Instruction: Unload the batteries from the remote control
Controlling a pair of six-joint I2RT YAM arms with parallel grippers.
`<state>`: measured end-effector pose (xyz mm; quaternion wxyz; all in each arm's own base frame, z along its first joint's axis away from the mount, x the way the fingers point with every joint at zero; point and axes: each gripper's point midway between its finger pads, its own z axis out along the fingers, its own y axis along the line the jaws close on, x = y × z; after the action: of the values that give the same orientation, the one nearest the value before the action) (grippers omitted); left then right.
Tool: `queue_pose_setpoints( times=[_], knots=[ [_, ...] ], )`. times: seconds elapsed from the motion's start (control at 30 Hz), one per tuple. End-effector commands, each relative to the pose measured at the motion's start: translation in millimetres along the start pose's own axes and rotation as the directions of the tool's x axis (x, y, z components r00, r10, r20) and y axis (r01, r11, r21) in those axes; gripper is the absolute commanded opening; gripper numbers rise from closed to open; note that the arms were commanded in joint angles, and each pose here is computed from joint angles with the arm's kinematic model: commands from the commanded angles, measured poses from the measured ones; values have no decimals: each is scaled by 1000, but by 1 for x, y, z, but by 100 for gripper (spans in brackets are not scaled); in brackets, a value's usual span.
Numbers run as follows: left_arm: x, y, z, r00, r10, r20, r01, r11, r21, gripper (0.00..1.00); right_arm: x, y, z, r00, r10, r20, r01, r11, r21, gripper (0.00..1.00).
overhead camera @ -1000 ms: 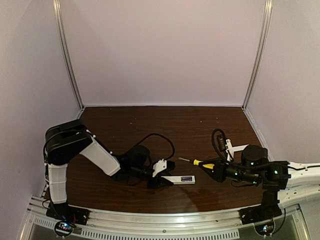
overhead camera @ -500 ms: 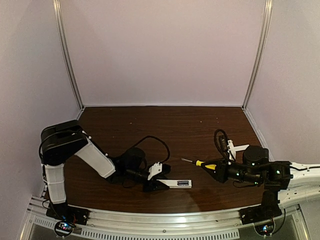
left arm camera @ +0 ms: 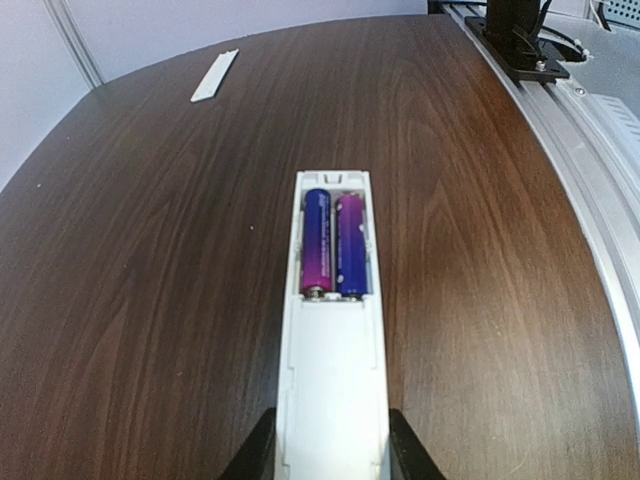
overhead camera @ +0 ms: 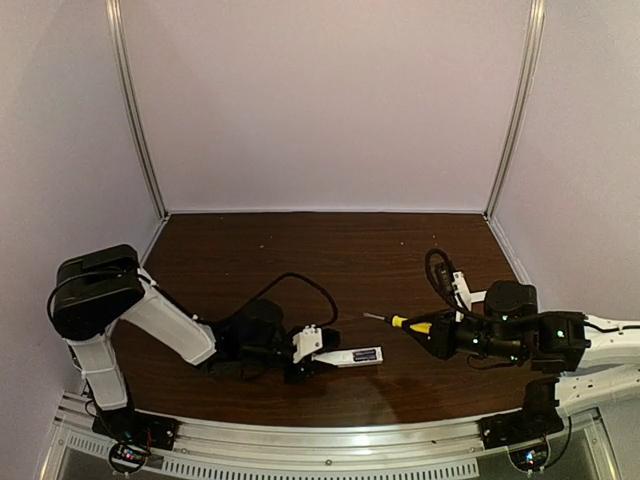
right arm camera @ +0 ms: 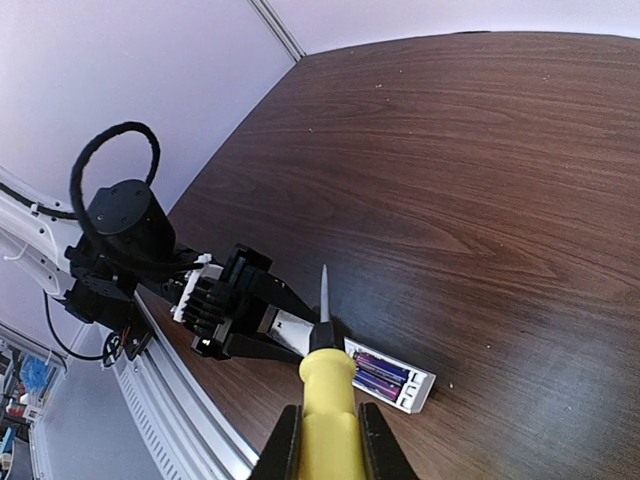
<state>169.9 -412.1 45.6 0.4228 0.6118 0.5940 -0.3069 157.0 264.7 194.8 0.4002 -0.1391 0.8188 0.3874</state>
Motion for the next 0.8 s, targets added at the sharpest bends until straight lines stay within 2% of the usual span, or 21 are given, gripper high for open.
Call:
queue_pose_setpoints(
  times=[0.0,0.13,0.23,0.37,0.6,0.7,0.77],
  knots=[
    [-23,17,-7,993,116,29,-108,976,-188,0,-3,1,-1,1000,-23,-13,23,999,29,0],
    [-29,10,-13,974,221,45,-202,945,-257,0,-5,2,-1,999,-26,-19,27,999,33,0],
    [-30,6,-13,967,251,35,-234,937,-259,0,-7,3,-2,1000,-24,-15,25,999,34,0],
    [-26,8,-12,967,253,-14,-247,933,-261,0,-7,4,-1,999,-25,-23,26,999,34,0],
    [-34,1,-16,970,244,15,-234,946,-226,0,-6,4,-2,999,-28,-32,29,999,42,0],
    [-40,8,-21,976,219,24,-205,943,-262,0,-6,4,-3,999,-28,-39,30,999,45,0],
    [-41,23,-28,983,184,23,-164,921,-352,0,-5,3,-3,999,-29,-44,31,998,47,0]
  ],
)
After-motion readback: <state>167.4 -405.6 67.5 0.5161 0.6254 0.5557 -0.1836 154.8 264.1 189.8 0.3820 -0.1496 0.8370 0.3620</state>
